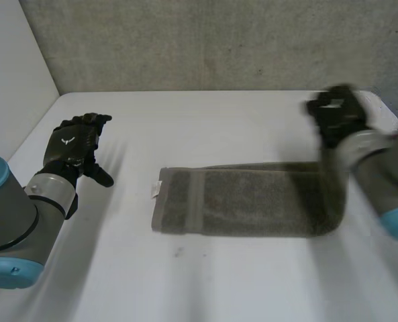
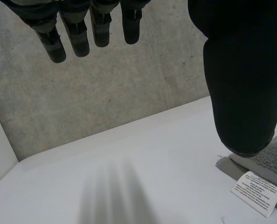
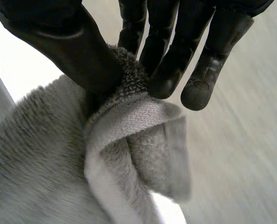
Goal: Fold the towel.
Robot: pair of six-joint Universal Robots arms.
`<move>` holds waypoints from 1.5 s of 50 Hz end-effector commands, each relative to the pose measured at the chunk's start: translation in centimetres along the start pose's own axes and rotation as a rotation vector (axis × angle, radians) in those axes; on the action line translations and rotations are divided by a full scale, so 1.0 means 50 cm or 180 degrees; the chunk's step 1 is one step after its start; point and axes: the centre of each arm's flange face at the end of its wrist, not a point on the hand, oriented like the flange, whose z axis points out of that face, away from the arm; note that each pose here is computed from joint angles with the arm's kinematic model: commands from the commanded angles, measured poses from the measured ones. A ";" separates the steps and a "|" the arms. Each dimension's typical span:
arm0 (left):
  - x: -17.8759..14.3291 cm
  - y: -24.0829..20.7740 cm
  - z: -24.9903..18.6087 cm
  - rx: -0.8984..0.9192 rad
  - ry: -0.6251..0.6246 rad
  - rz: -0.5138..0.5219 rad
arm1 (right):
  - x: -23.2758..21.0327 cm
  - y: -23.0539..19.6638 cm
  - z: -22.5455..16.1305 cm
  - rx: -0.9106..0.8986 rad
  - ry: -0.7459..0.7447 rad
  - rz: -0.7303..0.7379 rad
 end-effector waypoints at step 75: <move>0.064 -0.077 -0.034 0.0261 0.0300 0.0035 | -0.071 0.018 -0.091 0.0060 -0.0471 0.0675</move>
